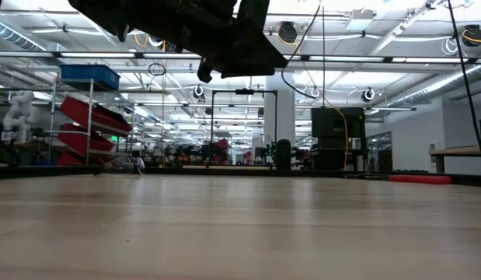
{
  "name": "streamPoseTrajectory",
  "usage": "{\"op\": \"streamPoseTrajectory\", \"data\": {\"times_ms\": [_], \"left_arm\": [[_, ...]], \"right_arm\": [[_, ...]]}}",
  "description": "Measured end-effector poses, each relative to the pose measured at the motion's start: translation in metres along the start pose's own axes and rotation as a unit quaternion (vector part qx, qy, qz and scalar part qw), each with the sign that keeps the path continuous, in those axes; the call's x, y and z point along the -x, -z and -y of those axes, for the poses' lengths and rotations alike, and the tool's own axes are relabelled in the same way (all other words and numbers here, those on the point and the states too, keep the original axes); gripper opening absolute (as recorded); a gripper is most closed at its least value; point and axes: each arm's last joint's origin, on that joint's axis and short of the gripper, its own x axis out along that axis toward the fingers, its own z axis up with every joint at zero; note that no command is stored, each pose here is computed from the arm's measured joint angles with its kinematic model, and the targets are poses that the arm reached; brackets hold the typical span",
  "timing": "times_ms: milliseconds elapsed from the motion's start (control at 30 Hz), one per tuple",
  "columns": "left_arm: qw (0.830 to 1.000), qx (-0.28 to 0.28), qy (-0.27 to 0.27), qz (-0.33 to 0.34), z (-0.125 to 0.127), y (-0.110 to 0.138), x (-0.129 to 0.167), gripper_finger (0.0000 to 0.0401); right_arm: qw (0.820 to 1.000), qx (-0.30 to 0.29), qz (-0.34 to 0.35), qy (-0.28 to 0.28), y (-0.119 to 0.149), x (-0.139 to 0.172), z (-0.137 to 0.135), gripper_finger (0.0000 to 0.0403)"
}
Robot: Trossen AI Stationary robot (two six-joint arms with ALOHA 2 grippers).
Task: Coil cords
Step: Coil the black wire onto the spool
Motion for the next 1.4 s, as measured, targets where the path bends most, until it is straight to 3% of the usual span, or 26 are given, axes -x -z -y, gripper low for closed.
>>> {"op": "streamPoseTrajectory", "data": {"times_ms": [200, 633, 1000, 1400], "left_arm": [[1.000, 0.013, 0.000, 0.000, 0.0000, 0.0000, 0.0000, 0.0190], [1.000, 0.029, 0.007, 0.002, 0.0011, -0.0019, -0.0003, 0.0191], [0.999, 0.041, 0.017, -0.001, 0.0017, -0.0016, -0.0003, 0.0128], [0.999, 0.052, 0.015, -0.004, 0.0009, -0.0012, -0.0010, 0.0114]], "right_arm": [[1.000, 0.000, 0.000, 0.000, 0.0000, 0.0000, 0.0000, 0.0000], [1.000, 0.000, 0.000, 0.000, 0.0000, 0.0000, 0.0000, 0.0000], [1.000, 0.000, 0.000, -0.001, 0.0000, 0.0000, 0.0000, 0.0000], [1.000, 0.000, 0.000, -0.001, 0.0000, 0.0000, 0.0000, 0.0000]]}}
